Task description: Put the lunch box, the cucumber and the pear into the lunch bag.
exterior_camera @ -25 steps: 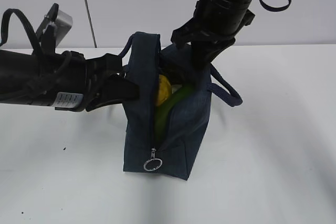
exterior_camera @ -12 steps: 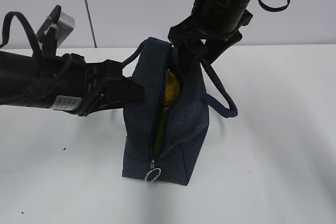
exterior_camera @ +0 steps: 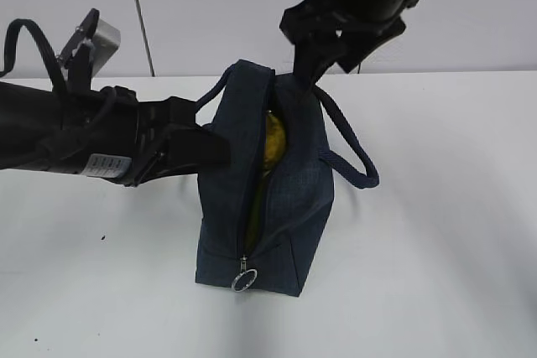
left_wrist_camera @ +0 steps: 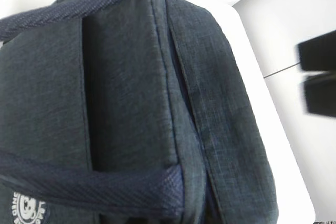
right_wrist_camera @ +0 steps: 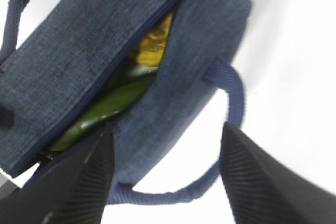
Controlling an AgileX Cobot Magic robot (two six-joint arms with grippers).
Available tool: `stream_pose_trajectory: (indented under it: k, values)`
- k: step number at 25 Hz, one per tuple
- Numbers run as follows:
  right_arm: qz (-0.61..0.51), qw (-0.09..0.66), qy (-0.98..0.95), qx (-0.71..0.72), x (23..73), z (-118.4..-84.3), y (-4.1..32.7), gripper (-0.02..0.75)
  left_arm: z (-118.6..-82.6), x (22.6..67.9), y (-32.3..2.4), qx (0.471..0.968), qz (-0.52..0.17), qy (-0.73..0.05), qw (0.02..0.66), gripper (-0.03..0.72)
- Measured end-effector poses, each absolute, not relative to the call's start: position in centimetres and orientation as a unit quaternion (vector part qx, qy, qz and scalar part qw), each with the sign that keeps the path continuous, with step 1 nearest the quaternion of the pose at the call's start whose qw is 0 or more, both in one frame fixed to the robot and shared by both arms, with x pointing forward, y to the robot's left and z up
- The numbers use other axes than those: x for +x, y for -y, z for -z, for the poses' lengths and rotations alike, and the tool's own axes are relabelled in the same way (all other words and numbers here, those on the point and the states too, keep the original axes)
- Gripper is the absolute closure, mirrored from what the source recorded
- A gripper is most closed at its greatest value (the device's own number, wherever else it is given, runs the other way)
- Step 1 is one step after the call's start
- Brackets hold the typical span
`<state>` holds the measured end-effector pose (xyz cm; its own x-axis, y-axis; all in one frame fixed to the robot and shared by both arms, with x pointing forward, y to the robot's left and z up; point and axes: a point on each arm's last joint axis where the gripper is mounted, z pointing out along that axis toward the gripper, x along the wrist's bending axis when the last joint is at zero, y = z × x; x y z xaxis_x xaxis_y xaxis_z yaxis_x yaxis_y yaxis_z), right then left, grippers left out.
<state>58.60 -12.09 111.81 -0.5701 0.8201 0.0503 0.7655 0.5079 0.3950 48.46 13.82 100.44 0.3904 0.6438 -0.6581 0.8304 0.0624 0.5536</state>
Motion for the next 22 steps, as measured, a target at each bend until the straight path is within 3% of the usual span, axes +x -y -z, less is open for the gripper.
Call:
stream_pose_trajectory:
  k: [5, 11, 15, 22]
  values:
    - [-0.206, 0.147, -0.847, 0.468, 56.3, -116.2, 14.3, 0.247, -100.5, 48.4, -13.8, 0.679, 0.101, -0.541, 0.486, 0.526]
    - [-0.236, 0.171, -0.83, 0.475, 52.0, -119.5, 16.5, 0.248, -100.5, 48.3, -13.7, 0.682, 0.104, -0.537, 0.486, 0.608]
    - [-0.219, 0.158, -0.834, 0.481, 49.2, -118.3, 17.8, 0.248, -100.5, 48.3, -13.7, 0.682, 0.105, -0.536, 0.486, 0.693]
    - [-0.199, 0.123, -0.837, 0.495, 45.8, -112.8, 19.2, 0.26, -100.5, 48.1, -13.6, 0.685, 0.113, -0.531, 0.486, 0.701]
